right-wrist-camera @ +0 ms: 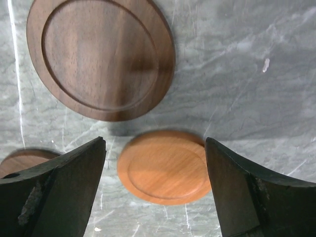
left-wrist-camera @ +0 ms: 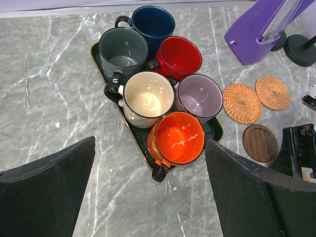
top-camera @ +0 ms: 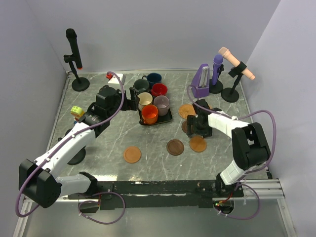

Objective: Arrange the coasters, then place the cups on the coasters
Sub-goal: Move the coaster to the center of the board.

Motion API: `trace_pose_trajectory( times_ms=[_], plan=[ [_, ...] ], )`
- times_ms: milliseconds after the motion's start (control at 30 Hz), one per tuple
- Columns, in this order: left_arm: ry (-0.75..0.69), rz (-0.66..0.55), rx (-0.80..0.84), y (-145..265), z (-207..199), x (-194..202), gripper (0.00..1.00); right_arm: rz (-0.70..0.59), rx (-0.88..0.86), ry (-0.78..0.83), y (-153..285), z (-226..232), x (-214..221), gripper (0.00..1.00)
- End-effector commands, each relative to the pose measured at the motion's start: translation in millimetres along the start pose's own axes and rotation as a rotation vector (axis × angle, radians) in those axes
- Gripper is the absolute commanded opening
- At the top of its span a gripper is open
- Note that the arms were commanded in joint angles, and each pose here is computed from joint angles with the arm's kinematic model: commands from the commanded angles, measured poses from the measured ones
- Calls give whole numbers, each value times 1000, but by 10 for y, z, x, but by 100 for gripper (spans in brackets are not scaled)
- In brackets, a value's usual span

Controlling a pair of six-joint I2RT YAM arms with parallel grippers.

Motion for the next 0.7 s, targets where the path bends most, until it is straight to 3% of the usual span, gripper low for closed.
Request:
trace_pose_trajectory(
  times_ms=[0,667],
  plan=[
    [10,-55,36,69,-64,-146,96,2,-24,-5,-18,67,-91,87],
    [13,-65,34,94,-58,-164,97,79,2,-29,112,86,553,83]
  ],
)
Point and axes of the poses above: each gripper's point midway between its finger pads, its own y axis back along the fingers, its own z axis along the line the jaws close on, x = y × z, the point moved 8 cm from there along y, back along the fingers, and after that the axes turned 2 degrees about y, right-handed, at the moved point
